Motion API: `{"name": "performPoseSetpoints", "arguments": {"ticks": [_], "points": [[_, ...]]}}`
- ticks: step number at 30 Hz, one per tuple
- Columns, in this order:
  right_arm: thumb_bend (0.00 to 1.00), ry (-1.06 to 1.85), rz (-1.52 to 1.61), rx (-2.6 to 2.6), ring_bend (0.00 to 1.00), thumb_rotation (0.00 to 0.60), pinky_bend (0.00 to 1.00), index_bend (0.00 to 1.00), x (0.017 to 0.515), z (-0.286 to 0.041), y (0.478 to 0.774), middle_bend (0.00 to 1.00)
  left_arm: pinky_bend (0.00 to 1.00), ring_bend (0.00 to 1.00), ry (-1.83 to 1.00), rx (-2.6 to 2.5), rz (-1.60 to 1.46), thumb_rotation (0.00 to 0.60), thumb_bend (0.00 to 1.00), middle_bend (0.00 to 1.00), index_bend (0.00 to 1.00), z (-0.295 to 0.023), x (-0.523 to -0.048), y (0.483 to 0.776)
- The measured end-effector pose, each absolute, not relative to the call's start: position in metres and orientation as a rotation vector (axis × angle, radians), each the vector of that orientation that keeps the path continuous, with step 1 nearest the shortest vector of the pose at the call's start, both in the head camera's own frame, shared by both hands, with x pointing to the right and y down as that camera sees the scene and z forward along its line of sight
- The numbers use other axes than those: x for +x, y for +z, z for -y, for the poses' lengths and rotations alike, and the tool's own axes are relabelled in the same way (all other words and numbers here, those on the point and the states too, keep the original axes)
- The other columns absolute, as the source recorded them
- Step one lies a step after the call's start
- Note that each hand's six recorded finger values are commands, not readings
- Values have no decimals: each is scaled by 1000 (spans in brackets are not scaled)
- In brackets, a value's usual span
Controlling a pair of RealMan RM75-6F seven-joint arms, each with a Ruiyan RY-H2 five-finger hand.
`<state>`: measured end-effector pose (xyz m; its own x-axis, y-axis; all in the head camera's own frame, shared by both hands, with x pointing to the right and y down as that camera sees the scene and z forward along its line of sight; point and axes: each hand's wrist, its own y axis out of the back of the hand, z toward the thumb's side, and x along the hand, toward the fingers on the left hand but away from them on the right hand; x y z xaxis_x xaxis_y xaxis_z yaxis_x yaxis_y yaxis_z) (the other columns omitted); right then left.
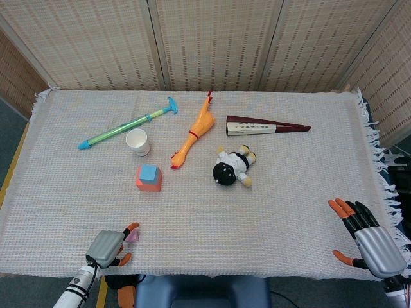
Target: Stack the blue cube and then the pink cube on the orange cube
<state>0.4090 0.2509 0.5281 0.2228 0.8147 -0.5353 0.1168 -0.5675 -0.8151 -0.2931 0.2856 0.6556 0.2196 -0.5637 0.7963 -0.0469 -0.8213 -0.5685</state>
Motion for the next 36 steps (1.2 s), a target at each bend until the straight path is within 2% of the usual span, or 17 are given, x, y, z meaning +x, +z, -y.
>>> {"name": "performPoseSetpoints", "arguments": {"ticks": [12,23,36], "points": [[65,1390,854,-1858,0,600,0,0,408,-251,530,0,1000,1000,-1634,-1947,-630,600,340,1000,245,-284,-296,663],[66,1396,855,-1853,0,600,0,0,409,-251,530,0,1000,1000,-1637,-1941,-650,600,328,1000,277,-279,-292,673],[66,1399,855,-1851,0,600,0,0,410,-250,530,0,1000,1000,-1620,-1894,-657,600,331,1000,450,-278,-293,677]]}}
